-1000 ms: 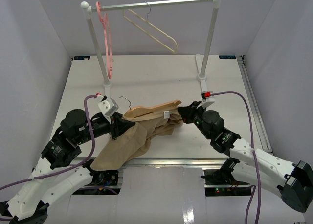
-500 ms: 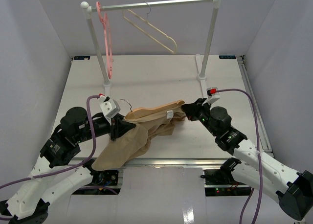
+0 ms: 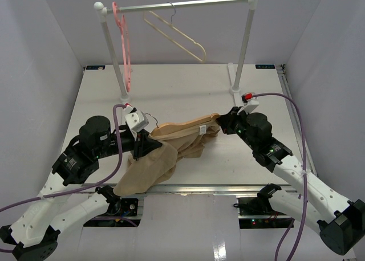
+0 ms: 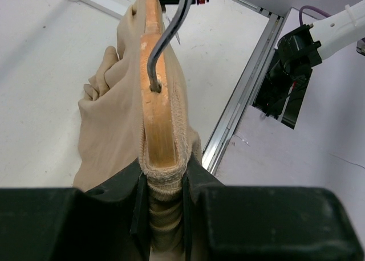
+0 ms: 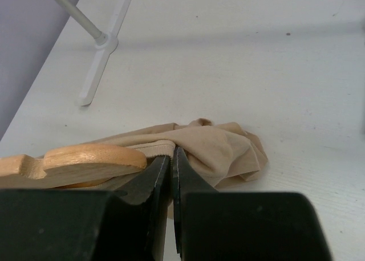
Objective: Place the t-shirt on the hanger
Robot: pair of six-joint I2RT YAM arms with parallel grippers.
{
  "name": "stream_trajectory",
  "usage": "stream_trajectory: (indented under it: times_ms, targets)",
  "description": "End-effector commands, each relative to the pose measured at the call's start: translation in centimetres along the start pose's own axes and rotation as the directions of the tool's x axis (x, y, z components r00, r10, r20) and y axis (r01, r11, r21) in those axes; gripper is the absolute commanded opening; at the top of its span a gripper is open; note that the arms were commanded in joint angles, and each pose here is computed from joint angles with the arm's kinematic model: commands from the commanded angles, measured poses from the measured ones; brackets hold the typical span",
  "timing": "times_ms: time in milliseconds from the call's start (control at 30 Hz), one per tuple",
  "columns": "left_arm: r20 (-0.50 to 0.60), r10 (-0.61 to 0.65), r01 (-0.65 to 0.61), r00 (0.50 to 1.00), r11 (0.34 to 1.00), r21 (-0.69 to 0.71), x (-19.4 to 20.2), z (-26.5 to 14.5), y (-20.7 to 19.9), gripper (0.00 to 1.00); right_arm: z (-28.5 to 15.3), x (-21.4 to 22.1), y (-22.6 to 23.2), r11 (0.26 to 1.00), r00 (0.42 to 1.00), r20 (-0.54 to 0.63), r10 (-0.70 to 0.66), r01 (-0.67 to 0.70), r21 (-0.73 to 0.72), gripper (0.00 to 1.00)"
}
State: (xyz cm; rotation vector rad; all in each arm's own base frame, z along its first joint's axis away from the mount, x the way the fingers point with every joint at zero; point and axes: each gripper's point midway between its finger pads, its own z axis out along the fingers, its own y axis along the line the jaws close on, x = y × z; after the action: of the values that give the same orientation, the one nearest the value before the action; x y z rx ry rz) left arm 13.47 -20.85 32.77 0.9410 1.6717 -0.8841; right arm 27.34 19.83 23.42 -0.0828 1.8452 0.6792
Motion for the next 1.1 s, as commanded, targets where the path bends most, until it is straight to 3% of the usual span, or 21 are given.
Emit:
stream_trajectory:
  times_ms: [0, 267, 533, 733, 933, 1067]
  targets:
    - [0.029, 0.032, -0.036, 0.999, 0.989, 0.144, -1.3, -1.3, -3.1, 0.0, -0.4, -3.3, -4.5, 0.969, 0.995, 0.035, -0.097, 0.087, 0.23, 0.08]
    - [-0.028, 0.041, -0.039, 0.999, 0.996, 0.077, -0.9, 0.2, -1.1, 0.0, -0.8, -5.6, -6.3, 0.907, 0.986, -0.05, -0.161, 0.168, 0.385, 0.08]
    - [-0.098, 0.038, -0.04, 0.994, 0.999, -0.02, 0.8, 1.7, 1.4, 0.0, -2.3, -8.9, -5.7, 0.901, 0.981, 0.024, -0.191, 0.165, 0.4, 0.08]
    - [-0.055, 0.065, -0.064, 0.996, 0.997, 0.032, 0.4, 1.3, 0.4, 0.0, -1.9, -9.4, -6.8, 0.888, 0.982, 0.026, -0.189, 0.16, 0.432, 0.08]
    - [-0.056, 0.07, -0.067, 0.996, 0.996, 0.054, 0.4, 1.6, 0.1, 0.0, -0.8, -10.1, -4.6, 0.935, 0.977, 0.042, -0.207, 0.185, 0.303, 0.08]
    - [-0.002, 0.075, -0.075, 0.997, 0.997, 0.022, -0.7, 1.9, 0.7, 0.0, -0.8, -6.7, -3.0, 0.973, 0.987, -0.015, -0.16, 0.161, 0.164, 0.08]
